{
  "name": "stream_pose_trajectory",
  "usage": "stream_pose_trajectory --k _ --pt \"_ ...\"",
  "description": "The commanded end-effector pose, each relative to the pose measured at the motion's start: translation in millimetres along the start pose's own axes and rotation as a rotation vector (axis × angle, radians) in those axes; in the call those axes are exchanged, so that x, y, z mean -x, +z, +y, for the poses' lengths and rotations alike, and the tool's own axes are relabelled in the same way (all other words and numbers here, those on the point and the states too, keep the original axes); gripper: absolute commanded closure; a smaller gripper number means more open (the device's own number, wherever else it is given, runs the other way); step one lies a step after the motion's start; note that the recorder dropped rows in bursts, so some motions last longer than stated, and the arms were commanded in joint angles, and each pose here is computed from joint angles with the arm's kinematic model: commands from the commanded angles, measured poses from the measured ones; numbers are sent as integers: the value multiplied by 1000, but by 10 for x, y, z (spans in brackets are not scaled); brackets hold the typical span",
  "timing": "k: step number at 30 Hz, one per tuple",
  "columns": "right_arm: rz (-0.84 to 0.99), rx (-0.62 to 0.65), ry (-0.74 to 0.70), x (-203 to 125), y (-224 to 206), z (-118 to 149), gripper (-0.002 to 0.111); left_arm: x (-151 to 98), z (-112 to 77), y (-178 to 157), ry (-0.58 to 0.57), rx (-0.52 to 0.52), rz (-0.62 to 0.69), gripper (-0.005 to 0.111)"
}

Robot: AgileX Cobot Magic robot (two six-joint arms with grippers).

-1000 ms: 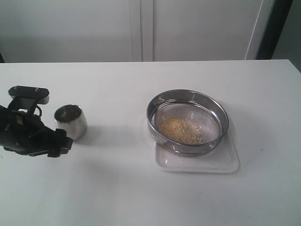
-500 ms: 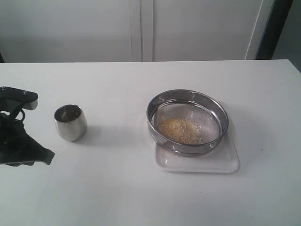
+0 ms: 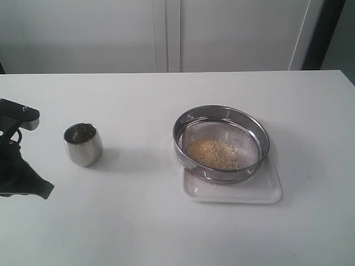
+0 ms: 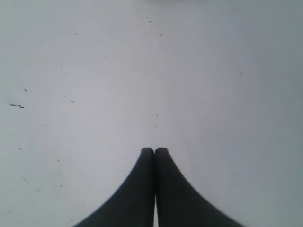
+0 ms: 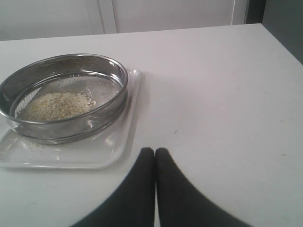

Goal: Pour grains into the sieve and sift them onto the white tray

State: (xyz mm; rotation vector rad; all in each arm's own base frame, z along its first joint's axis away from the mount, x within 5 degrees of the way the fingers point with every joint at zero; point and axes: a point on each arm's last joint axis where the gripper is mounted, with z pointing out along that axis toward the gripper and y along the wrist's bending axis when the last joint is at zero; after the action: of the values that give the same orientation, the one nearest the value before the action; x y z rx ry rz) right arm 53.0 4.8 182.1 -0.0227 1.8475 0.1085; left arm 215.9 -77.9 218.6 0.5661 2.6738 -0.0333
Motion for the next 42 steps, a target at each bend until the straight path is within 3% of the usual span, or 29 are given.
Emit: stream_pose_trajectory --k 1,7,17,22,28,33,42 --pt "-13 3 -1 -4 3 1 108 -59 94 -29 -50 17 24 107" --pt "-13 3 -1 -4 3 1 108 -168 298 -132 -128 53 68 107" --pt "-132 5 -84 104 -5 8 108 -241 269 -365 -157 61 -94 107" --pt "-390 51 118 333 -66 22 108 -349 249 -308 -186 65 -143 107" --pt "-615 109 220 515 -168 31 108 -435 402 -266 -294 101 -138 107" --pt "-696 165 333 579 -218 33 108 -454 422 -264 -301 106 -127 107" --pt "-743 190 366 612 -248 35 108 -464 433 -264 -268 123 -116 107"
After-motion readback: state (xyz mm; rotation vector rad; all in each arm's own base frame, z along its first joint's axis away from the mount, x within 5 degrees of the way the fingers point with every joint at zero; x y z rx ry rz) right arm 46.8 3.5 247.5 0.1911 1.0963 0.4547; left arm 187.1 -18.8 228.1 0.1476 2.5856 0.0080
